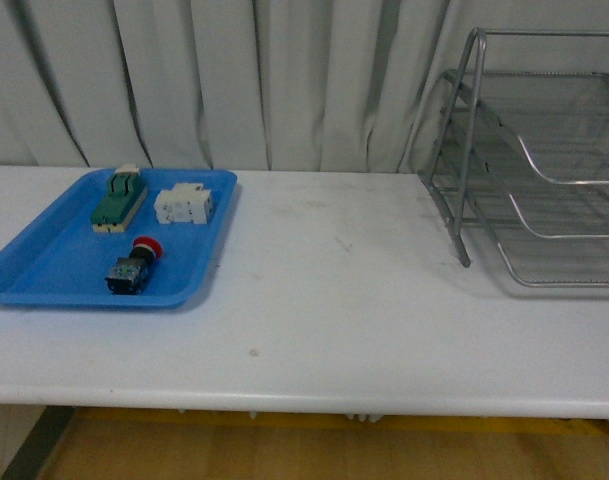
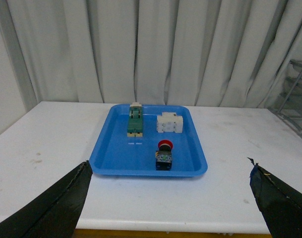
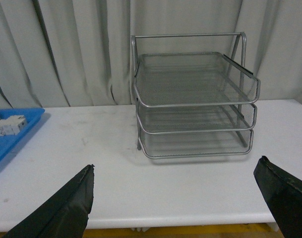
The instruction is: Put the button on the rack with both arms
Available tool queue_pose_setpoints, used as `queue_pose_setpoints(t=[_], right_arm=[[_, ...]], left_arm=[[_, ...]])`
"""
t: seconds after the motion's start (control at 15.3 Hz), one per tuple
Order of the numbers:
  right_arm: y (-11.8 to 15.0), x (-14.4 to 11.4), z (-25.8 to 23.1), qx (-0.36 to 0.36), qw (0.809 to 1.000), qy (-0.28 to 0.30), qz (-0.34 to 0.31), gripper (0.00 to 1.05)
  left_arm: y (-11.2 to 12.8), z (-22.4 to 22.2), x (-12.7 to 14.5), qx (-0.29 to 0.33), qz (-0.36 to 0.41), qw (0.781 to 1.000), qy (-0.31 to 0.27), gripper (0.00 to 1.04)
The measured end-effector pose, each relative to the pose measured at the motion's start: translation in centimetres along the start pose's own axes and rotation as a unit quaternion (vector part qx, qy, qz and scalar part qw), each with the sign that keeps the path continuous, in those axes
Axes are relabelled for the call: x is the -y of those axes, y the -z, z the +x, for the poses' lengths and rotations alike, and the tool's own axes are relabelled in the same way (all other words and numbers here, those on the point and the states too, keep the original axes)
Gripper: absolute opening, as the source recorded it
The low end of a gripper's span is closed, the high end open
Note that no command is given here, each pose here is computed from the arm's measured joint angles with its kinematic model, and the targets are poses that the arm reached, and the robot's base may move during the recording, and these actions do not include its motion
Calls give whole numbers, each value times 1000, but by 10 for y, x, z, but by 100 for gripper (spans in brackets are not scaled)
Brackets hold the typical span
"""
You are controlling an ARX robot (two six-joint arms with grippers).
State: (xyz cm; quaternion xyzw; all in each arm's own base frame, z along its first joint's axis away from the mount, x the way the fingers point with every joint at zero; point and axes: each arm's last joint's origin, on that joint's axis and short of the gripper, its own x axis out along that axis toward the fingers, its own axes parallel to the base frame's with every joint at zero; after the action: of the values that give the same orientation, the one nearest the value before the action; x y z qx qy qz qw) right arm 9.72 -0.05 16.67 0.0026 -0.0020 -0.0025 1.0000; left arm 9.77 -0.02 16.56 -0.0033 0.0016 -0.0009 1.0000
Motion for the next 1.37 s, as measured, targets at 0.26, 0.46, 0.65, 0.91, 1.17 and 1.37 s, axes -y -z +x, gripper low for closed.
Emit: queue_pose_setpoints(t=[0.26,0.46,0.65,0.91,1.17,1.37], right_arm=[[0,0,0,0,1000,0,0,98],[0,0,0,0,1000,0,0,98],[0,0,0,0,1000,0,0,98],[0,0,0,0,1000,0,0,98],[0,0,0,0,1000,0,0,98],[0,0,0,0,1000,0,0,98]], left_arm=[[0,0,0,0,0,1000,0,98],[0,0,0,0,0,1000,0,98],[0,0,0,0,0,1000,0,98],[0,0,0,0,0,1000,0,98],[0,0,0,0,0,1000,0,98],[0,0,0,0,0,1000,0,98]])
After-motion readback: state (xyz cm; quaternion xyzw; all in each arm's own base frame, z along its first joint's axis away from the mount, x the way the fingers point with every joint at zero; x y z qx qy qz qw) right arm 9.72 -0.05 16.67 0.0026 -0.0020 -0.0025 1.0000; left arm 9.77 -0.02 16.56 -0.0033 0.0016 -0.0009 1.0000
